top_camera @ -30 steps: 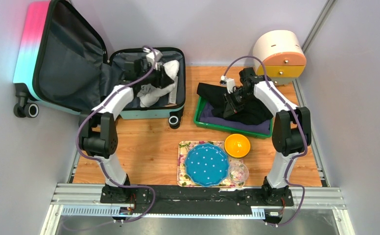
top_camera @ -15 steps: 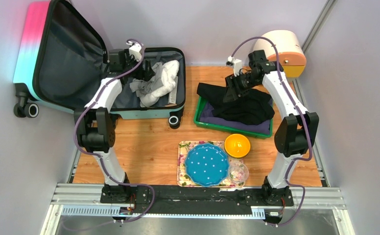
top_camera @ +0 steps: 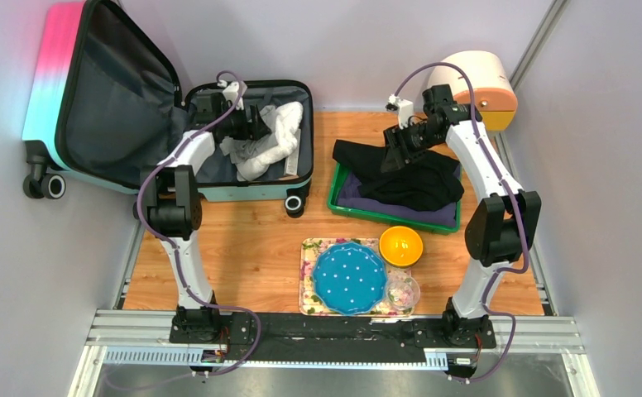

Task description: Open, take out, and arrange the luggage

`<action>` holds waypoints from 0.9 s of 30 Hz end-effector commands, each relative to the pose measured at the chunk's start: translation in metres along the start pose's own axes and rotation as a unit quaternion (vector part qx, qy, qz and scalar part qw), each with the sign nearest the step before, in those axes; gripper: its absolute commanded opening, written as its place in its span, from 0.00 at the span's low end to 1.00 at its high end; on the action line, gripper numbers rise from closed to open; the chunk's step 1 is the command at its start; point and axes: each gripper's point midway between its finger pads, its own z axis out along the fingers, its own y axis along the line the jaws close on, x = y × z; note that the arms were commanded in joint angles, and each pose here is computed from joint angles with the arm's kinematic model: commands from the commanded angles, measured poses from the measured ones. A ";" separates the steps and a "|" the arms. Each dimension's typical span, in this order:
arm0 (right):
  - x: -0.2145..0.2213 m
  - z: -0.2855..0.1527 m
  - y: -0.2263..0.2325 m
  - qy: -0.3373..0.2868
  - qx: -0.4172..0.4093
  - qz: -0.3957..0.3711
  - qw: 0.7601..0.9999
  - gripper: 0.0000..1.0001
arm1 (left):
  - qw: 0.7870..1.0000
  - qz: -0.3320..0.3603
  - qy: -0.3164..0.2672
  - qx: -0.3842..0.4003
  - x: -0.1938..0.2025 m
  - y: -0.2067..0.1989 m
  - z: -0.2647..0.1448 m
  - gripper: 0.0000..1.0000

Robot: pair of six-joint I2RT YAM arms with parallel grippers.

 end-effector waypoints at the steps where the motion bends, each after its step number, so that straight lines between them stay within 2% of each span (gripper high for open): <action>1: -0.011 -0.015 0.005 -0.025 0.017 -0.018 0.999 0.62 | 0.996 -0.049 -0.046 0.066 -0.029 -0.034 -0.005 0.83; 5: -0.011 -0.014 0.004 -0.024 0.017 -0.018 0.999 0.62 | 0.996 -0.051 -0.041 0.064 -0.026 -0.043 -0.007 0.83; 11: -0.010 -0.013 0.002 -0.022 0.018 -0.017 0.999 0.61 | 1.000 -0.016 -0.013 0.019 -0.015 -0.038 0.005 0.84; 13: -0.010 -0.012 0.002 -0.020 0.018 -0.019 0.999 0.61 | 1.000 0.020 -0.008 0.002 -0.014 -0.040 0.008 0.81; 15: -0.009 -0.012 0.002 -0.019 0.018 -0.018 0.999 0.61 | 0.999 0.048 -0.005 -0.023 -0.014 -0.036 0.009 0.74; 19: -0.003 -0.012 0.002 -0.014 0.019 -0.018 1.000 0.61 | 0.998 0.040 -0.029 -0.035 -0.034 -0.036 -0.003 0.40; 21: -0.002 -0.013 0.003 -0.013 0.018 -0.018 1.000 0.61 | 0.998 0.040 -0.048 -0.023 -0.049 -0.040 -0.015 0.31; 22: -0.001 -0.013 0.003 -0.013 0.018 -0.018 1.000 0.61 | 0.998 0.040 -0.054 -0.019 -0.053 -0.041 -0.019 0.21; 27: -0.002 -0.014 0.005 -0.016 0.016 -0.020 1.000 0.61 | 0.996 0.048 -0.080 0.008 -0.076 -0.051 -0.043 0.18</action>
